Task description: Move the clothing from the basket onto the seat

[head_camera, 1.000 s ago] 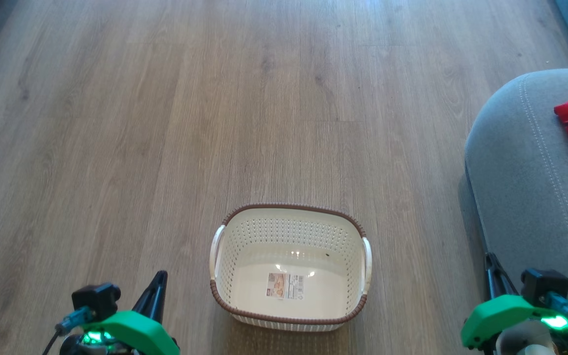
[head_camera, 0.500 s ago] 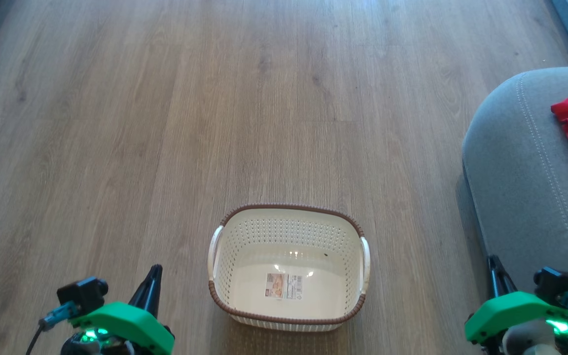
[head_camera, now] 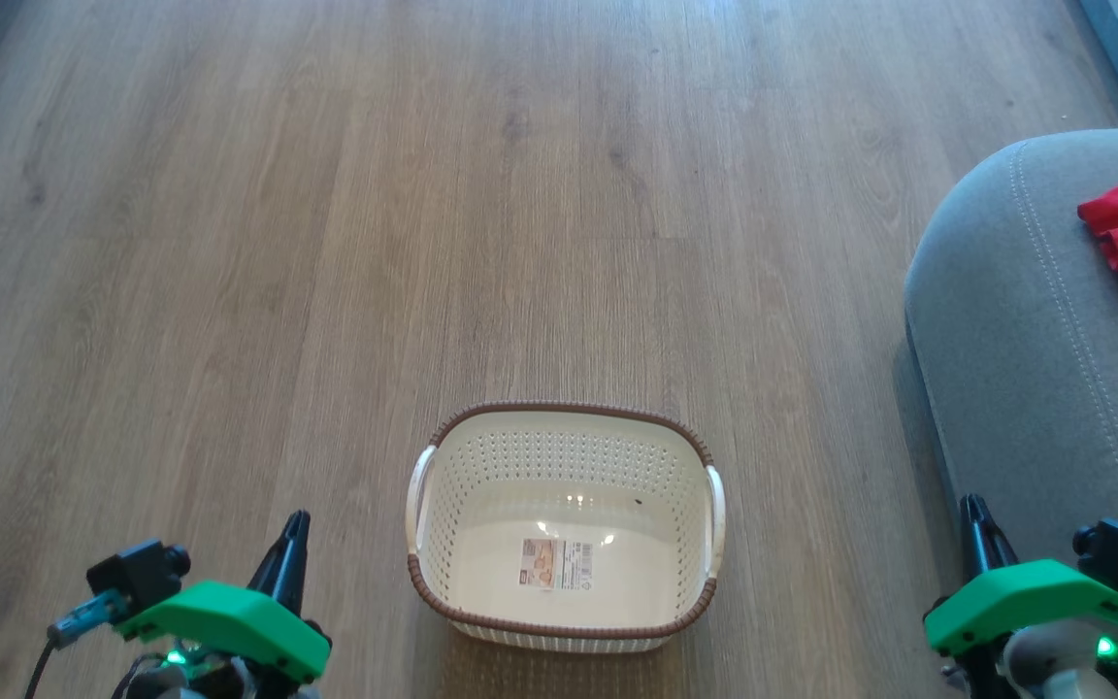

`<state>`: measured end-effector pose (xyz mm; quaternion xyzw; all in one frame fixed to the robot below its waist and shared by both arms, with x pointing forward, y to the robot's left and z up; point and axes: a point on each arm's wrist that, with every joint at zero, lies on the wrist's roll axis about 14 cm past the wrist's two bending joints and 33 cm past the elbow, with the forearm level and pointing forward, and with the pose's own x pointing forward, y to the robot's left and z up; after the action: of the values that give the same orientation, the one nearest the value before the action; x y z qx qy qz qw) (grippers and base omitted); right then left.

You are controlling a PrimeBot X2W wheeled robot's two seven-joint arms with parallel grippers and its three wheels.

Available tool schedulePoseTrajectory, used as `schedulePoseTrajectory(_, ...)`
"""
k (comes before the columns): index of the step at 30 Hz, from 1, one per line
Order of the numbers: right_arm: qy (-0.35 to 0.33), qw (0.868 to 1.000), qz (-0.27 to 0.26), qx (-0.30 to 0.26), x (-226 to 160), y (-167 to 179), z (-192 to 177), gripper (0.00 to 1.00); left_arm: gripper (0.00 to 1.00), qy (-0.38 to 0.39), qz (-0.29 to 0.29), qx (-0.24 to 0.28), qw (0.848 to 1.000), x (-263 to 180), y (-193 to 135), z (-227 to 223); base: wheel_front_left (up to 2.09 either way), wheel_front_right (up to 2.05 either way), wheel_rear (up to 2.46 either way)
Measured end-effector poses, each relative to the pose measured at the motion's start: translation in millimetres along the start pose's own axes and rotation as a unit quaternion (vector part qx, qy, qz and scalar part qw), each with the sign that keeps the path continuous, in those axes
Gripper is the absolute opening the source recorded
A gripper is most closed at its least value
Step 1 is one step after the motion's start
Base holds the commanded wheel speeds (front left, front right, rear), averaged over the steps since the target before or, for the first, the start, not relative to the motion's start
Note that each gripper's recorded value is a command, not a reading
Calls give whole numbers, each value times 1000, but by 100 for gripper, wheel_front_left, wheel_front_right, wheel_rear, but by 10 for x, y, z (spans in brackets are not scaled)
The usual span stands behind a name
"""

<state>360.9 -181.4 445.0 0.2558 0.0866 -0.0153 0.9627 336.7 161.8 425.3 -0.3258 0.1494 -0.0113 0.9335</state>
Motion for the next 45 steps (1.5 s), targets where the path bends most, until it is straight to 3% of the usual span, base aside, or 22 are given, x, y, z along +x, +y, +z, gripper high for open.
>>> schedulePoseTrajectory(22,-6,991,-14,134,6,-64,71,0,0,-12,3,-118,993,67,-23,113,0,0,0)
schedulePoseTrajectory(45,-14,962,-15,272,18,-86,146,0,0,-31,-5,-235,972,121,-40,275,0,0,0)
